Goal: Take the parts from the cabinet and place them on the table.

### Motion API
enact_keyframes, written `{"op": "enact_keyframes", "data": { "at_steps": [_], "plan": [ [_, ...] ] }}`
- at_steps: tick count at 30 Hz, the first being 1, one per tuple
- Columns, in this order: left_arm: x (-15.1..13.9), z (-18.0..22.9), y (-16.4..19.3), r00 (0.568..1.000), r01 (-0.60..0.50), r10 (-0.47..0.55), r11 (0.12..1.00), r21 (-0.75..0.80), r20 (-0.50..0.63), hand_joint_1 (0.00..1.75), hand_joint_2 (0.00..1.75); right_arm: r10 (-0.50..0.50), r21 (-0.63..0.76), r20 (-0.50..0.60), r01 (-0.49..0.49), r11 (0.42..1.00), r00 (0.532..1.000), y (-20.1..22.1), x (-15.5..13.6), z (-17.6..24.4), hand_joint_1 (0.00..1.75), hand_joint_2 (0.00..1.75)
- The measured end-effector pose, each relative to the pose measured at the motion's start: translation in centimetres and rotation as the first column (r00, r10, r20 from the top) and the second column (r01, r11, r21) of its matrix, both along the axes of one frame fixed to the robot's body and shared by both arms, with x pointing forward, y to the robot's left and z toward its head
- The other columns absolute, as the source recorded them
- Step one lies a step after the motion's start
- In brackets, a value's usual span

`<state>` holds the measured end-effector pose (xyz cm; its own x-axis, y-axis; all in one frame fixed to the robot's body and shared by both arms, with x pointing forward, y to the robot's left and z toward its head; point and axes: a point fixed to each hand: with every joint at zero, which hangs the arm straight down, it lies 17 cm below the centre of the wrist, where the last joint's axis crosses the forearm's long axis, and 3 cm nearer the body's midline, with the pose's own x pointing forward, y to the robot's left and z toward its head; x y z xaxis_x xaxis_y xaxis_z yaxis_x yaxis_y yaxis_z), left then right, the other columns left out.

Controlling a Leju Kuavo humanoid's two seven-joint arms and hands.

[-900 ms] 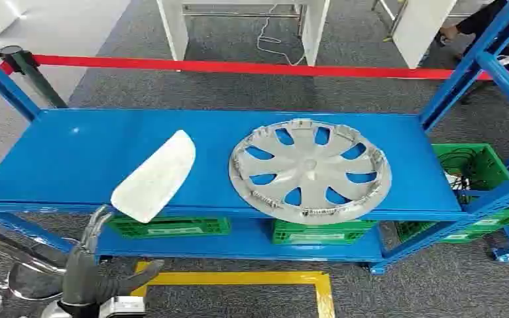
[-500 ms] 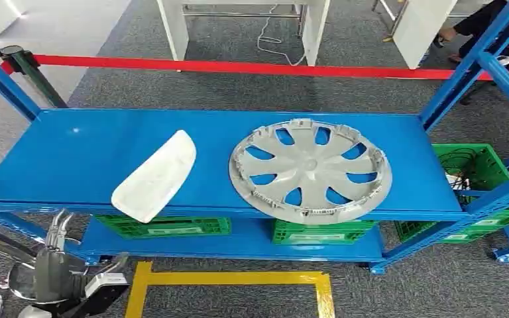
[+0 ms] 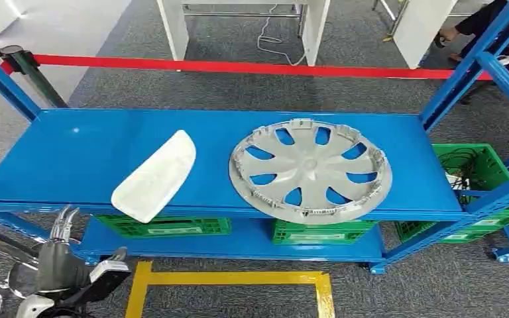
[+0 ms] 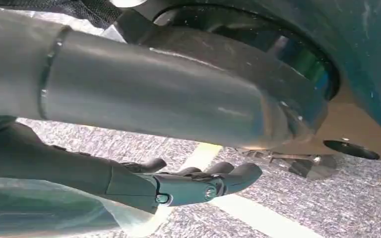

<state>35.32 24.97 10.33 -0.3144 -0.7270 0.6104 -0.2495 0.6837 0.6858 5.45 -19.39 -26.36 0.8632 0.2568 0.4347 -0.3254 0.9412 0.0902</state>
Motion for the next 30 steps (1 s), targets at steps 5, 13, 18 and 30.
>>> {"op": "enact_keyframes", "data": {
  "at_steps": [5, 13, 18, 30],
  "plan": [
    [1.4, -0.6, -0.2, 1.000, 0.018, -0.017, 0.997, 0.075, -0.007, 0.00, 1.75, 0.025, -0.004, 0.000, -0.025, 1.000, 1.000, -0.2, 0.2, 0.0, 0.00, 0.00],
    [3.1, -1.3, -0.7, 0.999, 0.039, -0.036, 0.982, 0.183, -0.019, 0.00, 1.75, 0.056, -0.012, 0.000, -0.056, 0.998, 0.998, -0.6, 0.2, -0.1, 0.00, 0.00],
    [3.9, -1.9, -1.0, 0.998, 0.058, -0.052, 0.968, 0.246, -0.029, 0.00, 1.75, 0.077, -0.016, 0.001, -0.077, 0.997, 0.997, -0.6, 0.2, -0.1, 0.00, 0.00],
    [4.7, -2.6, -1.3, 0.997, 0.080, -0.070, 0.952, 0.296, -0.045, 0.00, 1.75, 0.085, -0.019, 0.007, -0.085, 0.996, 0.996, -0.6, 0.7, -0.1, 0.00, 0.00]
  ]
}}
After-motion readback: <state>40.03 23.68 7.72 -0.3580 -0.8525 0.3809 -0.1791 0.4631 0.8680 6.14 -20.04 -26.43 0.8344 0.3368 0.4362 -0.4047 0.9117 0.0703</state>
